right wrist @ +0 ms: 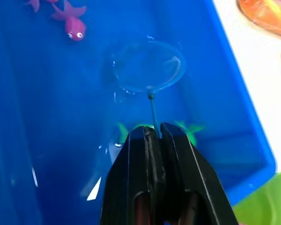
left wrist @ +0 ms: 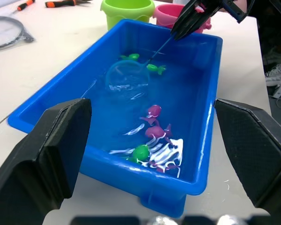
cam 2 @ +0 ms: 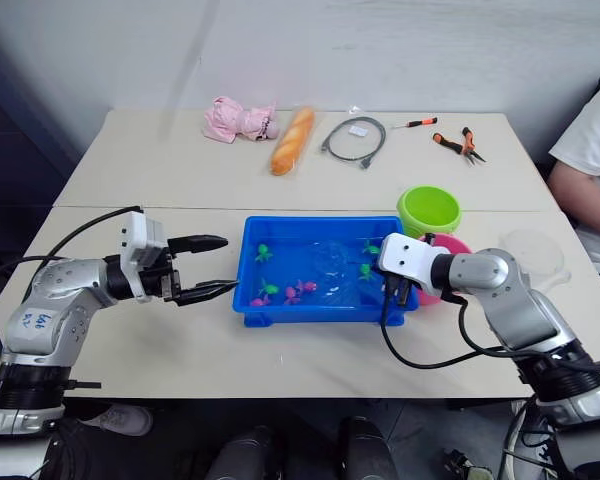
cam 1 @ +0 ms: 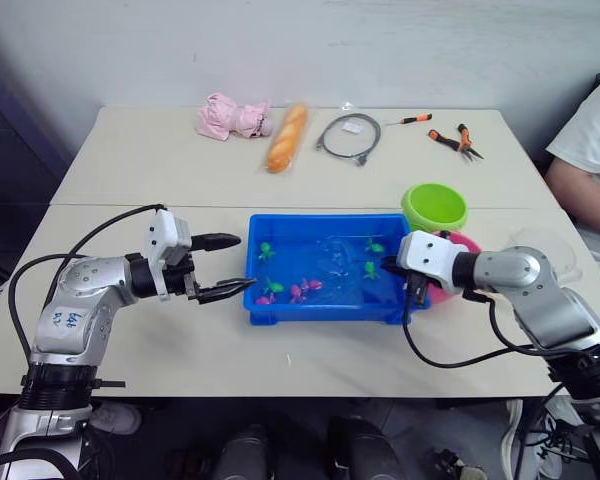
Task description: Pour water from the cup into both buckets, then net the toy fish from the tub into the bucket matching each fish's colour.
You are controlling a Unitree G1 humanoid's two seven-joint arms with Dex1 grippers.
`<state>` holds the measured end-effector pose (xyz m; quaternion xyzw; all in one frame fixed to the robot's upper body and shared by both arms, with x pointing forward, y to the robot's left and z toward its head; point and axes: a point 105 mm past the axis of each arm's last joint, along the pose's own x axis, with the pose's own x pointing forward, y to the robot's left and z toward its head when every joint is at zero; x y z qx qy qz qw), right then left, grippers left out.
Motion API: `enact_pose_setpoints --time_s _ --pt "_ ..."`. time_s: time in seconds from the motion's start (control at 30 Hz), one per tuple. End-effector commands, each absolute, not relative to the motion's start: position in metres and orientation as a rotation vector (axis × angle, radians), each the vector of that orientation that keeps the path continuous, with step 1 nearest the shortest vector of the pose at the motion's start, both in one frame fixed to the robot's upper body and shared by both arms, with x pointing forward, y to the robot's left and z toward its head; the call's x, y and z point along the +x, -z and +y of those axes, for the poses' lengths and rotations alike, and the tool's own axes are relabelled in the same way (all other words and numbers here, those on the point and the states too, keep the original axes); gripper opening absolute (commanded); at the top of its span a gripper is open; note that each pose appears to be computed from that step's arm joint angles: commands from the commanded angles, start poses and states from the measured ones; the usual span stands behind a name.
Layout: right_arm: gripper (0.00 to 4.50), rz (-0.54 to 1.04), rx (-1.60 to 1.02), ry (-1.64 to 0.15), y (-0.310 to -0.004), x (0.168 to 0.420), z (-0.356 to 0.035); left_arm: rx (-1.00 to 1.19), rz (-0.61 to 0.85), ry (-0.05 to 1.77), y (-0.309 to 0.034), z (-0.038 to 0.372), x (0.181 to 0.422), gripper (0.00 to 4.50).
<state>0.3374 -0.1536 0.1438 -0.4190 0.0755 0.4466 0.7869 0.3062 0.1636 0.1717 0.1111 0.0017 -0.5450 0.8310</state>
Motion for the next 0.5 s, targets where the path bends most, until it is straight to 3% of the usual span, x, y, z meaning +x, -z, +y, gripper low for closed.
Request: enact_pose_setpoints --time_s 0.03,0.3,0.5 --pt "0.00 0.155 -0.911 -1.025 -0.149 0.332 -0.145 0.269 -0.018 1.155 -0.179 0.164 0.301 4.47" --pt "0.00 0.212 -0.793 -1.047 -0.143 0.326 -0.138 0.270 -0.012 1.153 -0.177 0.162 0.297 4.47" --pt "0.00 0.200 -0.590 -1.012 -0.156 0.327 -0.135 0.262 -0.019 1.151 -0.178 0.161 0.298 4.47"
